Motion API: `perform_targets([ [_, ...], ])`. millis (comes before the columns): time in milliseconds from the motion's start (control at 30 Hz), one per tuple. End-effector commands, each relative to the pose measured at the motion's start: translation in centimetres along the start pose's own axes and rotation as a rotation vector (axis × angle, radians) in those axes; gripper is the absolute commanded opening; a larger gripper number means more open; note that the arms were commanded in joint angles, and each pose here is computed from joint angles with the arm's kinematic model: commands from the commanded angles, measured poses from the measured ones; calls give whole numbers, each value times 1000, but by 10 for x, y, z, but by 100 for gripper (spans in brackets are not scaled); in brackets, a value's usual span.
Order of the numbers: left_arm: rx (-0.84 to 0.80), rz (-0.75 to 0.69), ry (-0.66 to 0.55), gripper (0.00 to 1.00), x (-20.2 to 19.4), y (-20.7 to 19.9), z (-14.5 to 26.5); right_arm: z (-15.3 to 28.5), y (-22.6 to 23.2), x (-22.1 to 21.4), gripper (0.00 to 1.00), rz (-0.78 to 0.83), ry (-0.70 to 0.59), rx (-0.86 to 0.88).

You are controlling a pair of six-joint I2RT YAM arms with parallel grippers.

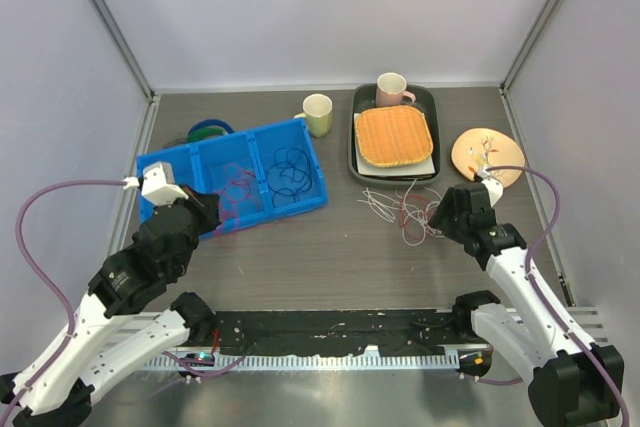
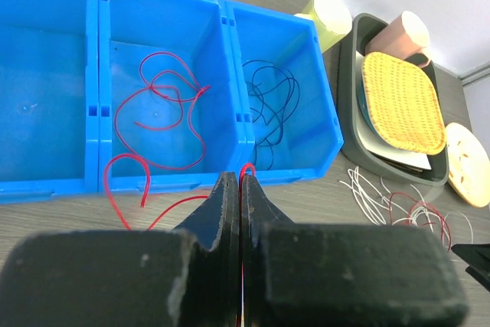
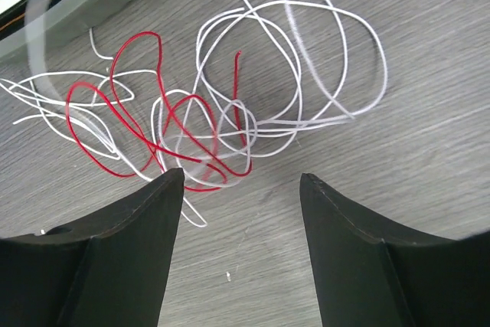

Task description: Untangle the cables

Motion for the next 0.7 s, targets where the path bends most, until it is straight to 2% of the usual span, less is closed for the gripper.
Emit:
perform_targets([
  [0, -14, 19, -53, 0, 6, 2, 3, 10, -1, 11, 69, -25, -73, -31],
  [133, -54, 19, -54, 0, 7, -1, 4, 17, 12, 14, 72, 0, -60, 132],
  [200, -83, 16, -56, 0, 10, -4, 5, 22, 22, 15, 76, 12, -63, 273],
  [233, -91, 13, -55, 0, 12, -7, 5, 23, 25, 15, 83, 23, -66, 319],
  [267, -104, 13, -55, 0, 14, -8, 5, 21, 25, 12, 84, 27, -64, 356],
  [300, -127, 10, -56, 0, 16, -11, 5, 27, 34, 13, 89, 36, -63, 470],
  [400, -176, 1, -65, 0, 26, -20, 6, 28, 41, 11, 91, 45, -64, 592],
  [567, -161, -22, -122, 0, 58, -36, 5, 21, 41, 4, 92, 30, -88, 652],
  [667, -84, -49, -174, 0, 82, -43, 1, 13, 38, -2, 92, -13, -123, 677],
])
Point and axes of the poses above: each gripper's point midway between its finger pads, its own z axis back along the fingers, its own y axis along the line the jaws close on, x = y × z, the point moved 10 cm from there along z, back along the fingers, and after that the axes turned 9 degrees about -z, right-handed, at the moved point
